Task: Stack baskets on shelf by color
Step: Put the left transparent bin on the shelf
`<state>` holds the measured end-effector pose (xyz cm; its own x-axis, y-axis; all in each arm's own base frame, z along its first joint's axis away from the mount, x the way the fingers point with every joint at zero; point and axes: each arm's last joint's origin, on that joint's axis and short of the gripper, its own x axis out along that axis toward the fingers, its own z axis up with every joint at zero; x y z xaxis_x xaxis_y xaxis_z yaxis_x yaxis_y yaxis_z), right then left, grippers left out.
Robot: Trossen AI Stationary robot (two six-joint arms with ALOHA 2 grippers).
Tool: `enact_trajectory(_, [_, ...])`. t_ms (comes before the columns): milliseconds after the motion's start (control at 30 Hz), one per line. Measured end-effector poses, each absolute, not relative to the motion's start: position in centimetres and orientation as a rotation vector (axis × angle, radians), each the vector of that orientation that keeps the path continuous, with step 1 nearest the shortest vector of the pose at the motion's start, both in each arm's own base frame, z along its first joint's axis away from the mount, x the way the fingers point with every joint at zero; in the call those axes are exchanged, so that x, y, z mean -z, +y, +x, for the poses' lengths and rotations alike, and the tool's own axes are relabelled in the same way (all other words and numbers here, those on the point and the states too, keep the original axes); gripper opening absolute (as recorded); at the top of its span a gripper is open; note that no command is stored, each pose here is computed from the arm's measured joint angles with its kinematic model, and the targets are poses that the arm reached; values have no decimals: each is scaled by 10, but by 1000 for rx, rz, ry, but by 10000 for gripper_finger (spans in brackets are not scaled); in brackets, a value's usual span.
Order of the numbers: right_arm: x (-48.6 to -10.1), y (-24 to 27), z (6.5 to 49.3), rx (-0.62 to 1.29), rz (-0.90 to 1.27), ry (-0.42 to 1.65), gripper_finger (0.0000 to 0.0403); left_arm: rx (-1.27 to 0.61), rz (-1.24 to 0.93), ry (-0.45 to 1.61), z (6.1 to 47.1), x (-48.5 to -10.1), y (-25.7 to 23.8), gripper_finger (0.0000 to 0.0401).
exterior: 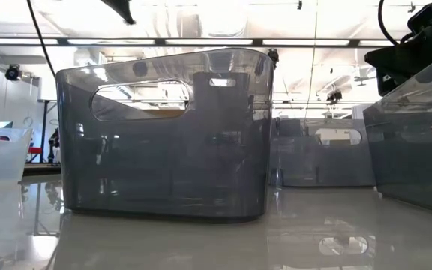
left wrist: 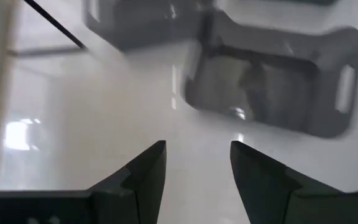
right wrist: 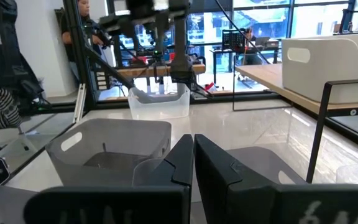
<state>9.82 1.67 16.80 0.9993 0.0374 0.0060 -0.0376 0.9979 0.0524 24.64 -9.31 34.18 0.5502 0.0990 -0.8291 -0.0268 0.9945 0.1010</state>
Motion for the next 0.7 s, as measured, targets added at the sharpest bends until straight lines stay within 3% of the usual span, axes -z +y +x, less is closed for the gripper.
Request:
enact_trajectory(367, [-168,17,98,-38,53,-5,9,-111,-127,1140,191,-297,-158,164])
enact_trajectory(700, [-168,17,98,-38,53,-5,9,-280,-227,1437,143,-259,-171,164])
